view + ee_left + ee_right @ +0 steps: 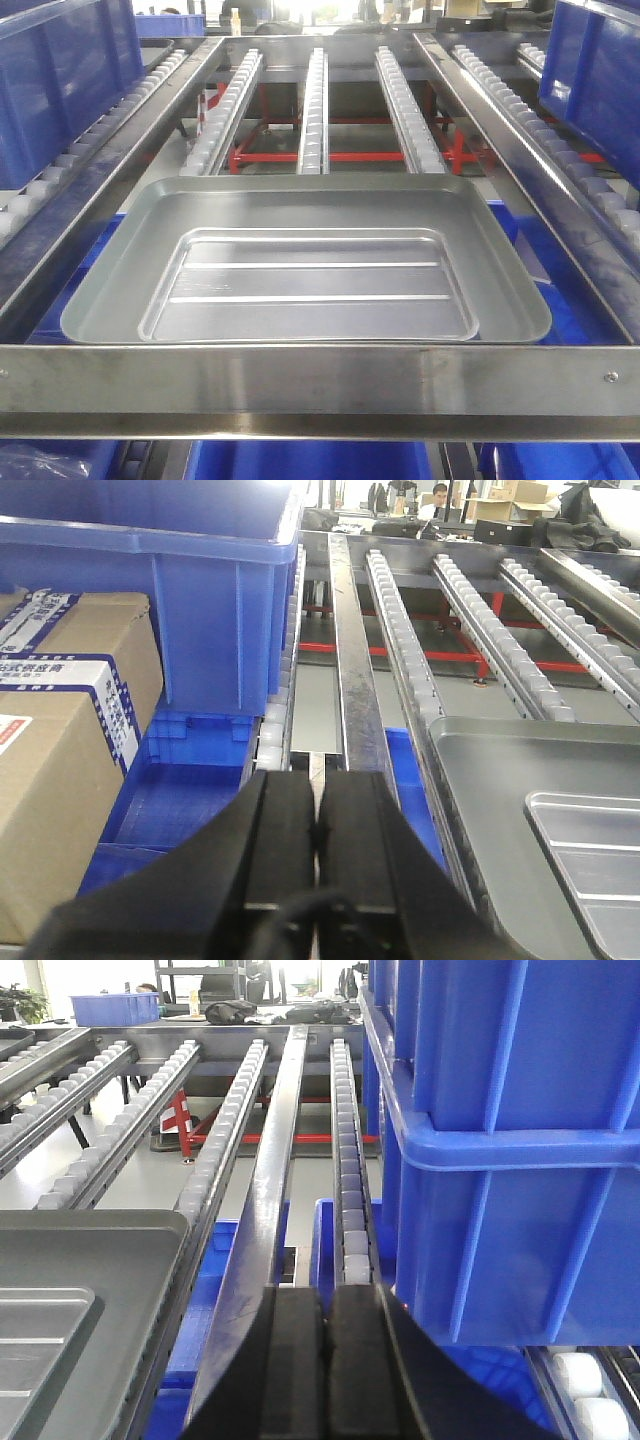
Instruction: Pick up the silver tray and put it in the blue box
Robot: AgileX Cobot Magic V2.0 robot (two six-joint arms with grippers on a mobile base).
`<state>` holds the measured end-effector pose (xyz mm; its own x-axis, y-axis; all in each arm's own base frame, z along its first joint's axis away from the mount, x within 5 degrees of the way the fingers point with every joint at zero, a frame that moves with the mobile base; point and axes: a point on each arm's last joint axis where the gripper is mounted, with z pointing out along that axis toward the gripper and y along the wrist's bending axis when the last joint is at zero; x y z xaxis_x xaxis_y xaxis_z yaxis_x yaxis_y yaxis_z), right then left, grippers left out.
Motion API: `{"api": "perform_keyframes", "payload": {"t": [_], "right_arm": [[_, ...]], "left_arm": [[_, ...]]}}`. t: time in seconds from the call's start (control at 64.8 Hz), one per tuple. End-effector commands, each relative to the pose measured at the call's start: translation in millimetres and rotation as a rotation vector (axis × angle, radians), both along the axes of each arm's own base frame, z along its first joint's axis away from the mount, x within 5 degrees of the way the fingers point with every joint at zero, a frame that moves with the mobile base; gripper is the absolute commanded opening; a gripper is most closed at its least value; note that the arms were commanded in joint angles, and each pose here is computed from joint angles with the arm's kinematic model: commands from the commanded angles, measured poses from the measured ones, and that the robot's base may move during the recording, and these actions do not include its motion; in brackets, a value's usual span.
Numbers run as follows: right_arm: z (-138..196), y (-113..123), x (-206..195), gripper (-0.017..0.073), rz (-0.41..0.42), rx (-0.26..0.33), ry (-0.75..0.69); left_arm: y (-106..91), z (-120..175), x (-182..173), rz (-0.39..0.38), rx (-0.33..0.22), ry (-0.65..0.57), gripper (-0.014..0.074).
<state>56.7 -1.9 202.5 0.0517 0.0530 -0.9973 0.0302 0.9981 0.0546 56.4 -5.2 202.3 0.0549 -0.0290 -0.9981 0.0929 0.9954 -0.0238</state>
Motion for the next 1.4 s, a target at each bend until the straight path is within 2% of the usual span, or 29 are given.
{"api": "perform_keyframes", "payload": {"t": [0.0, 0.293, 0.509, 0.694, 0.74, 0.879, 0.972, 1.11, 1.203, 1.265, 1.388], "right_arm": [[15.8, 0.2, -3.8, 0.0055, -0.004, -0.021, -0.132], [20.2, 0.2, -4.8, 0.0055, -0.004, -0.02, -0.132], [53.7, -0.6, -11.4, 0.0055, -0.013, -0.01, 0.007], [76.8, -0.3, 3.0, 0.0055, -0.005, 0.035, 0.193], [79.5, 0.5, 10.8, 0.0055, 0.004, 0.067, 0.272], [76.1, 3.8, 32.9, 0.0055, 0.026, 0.141, 0.578], [68.6, 4.8, 48.1, 0.0055, 0.03, 0.164, 0.75], [57.9, 4.1, 63.5, 0.0055, 0.023, 0.17, 0.845], [53.6, 4.0, 67.4, 0.0055, 0.021, 0.172, 0.884], [54.7, 3.7, 69.8, 0.0055, 0.019, 0.171, 0.861], [52.3, 4.1, 71.1, 0.0057, 0.021, 0.171, 0.905]], "left_arm": [[0.3, 3.3, -0.9, 0.002, -0.008, -0.09, -0.0008], [0.4, 10.5, -2.1, 0.003, -0.011, -0.116, -0.0008], [0.7, 46.6, -7.7, -0.002, -0.025, -0.12, -0.0008], [-2.1, 80.5, 2.5, -0.02, -0.044, 0.098, -0.0008], [-3.5, 85.9, 9.9, -0.027, -0.046, 0.189, -0.0008], [-9.7, 85.5, 32.6, -0.054, -0.062, 0.515, -0.0008], [-12.3, 77.5, 48.7, -0.057, -0.063, 0.656, -0.0008], [-14.5, 62.8, 67.6, -0.052, -0.064, 0.783, -0.0008], [-19.1, 56.8, 75.8, -0.067, -0.14, 0.836, -0.0008], [-21.3, 54.2, 82.3, -0.069, -0.186, 0.847, -0.0007], [-23.4, 47.5, 87.4, -0.072, -0.2, 0.904, -0.0008]]}}
